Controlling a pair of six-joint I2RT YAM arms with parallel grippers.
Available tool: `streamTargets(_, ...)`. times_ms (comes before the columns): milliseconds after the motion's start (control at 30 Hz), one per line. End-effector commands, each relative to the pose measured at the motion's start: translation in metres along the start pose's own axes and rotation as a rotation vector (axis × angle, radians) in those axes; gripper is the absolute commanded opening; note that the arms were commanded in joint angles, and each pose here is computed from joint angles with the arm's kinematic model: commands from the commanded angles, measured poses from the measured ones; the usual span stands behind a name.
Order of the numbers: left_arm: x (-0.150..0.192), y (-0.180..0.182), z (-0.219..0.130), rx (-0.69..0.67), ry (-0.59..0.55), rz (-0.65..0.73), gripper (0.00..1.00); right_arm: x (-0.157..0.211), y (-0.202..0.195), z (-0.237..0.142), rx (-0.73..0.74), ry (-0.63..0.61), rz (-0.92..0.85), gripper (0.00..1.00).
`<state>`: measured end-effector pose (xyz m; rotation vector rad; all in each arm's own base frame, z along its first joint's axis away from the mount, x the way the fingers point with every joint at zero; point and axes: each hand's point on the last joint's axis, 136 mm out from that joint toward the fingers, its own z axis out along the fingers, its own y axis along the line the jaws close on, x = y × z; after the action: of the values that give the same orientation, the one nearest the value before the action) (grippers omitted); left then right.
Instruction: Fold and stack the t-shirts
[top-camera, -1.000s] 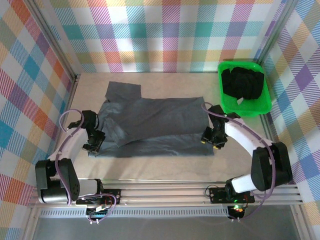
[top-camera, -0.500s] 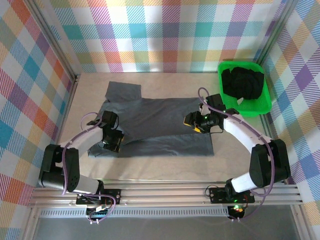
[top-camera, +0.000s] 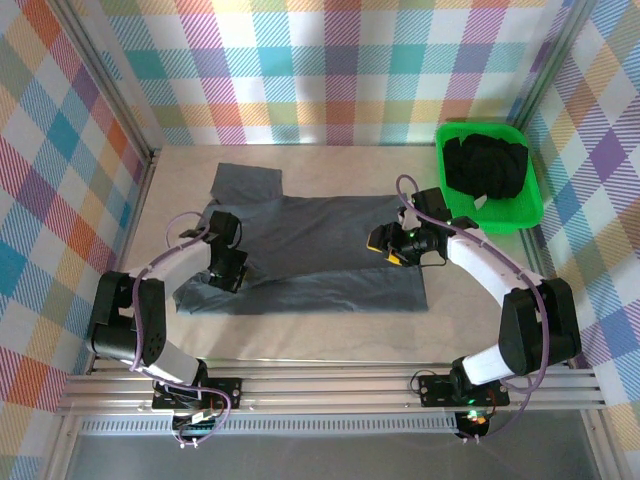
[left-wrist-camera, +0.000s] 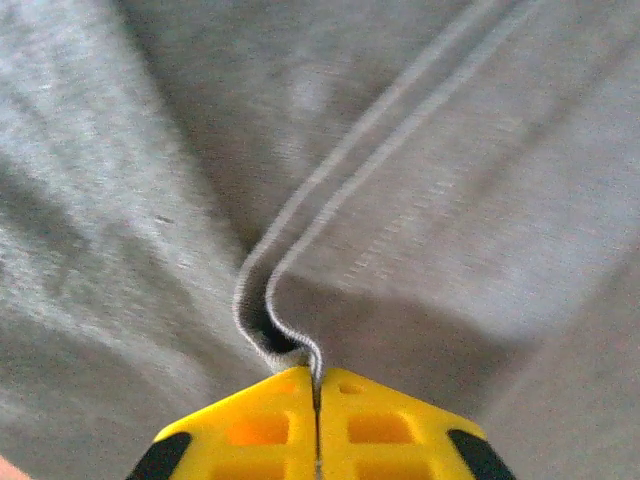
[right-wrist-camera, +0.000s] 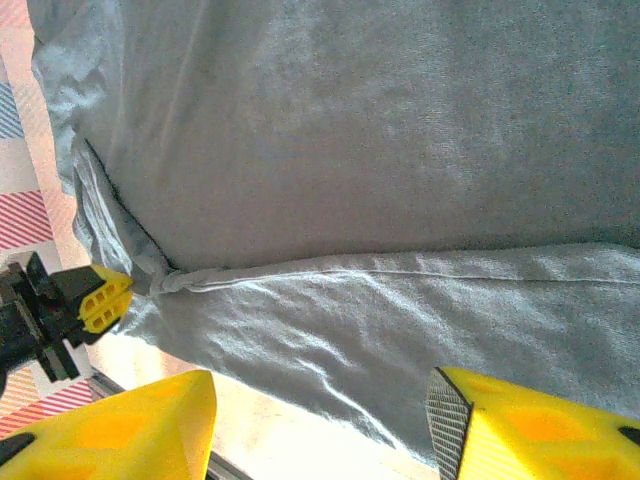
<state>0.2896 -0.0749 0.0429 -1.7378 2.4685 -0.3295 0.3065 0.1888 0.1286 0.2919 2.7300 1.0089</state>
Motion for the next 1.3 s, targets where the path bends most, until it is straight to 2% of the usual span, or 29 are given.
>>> streamTargets(0, 0.002, -0.003, -0.003, -0.031, -0.018, 0.06, 0.03, 0.0, 0.009, -0.007, -0.021, -0.014, -0.013, 0.58)
streamTargets(233, 0.009, -0.032, -0.005, -0.023, -0.021, 0.159, 0.0, -0.002, 0.008, -0.006, -0.012, -0.016, -0.004, 0.57)
streamTargets(600, 0.03, -0.098, 0.005, -0.07, -0.041, 0.481, 0.0, -0.005, 0.007, -0.006, 0.003, -0.017, 0.006, 0.56)
streamTargets(867, 0.041, -0.12, 0.026, -0.127, -0.05, 0.671, 0.0, -0.005, 0.007, -0.006, 0.006, -0.009, 0.008, 0.56)
streamTargets(1067, 0.052, -0.133, 0.023, -0.111, -0.064, 0.782, 0.0, -0.004, 0.002, -0.002, 0.017, 0.004, 0.021, 0.56)
streamTargets(1267, 0.06, -0.127, 0.027, -0.162, -0.069, 0.871, 0.0, -0.005, 0.002, 0.002, 0.017, 0.011, 0.028, 0.56)
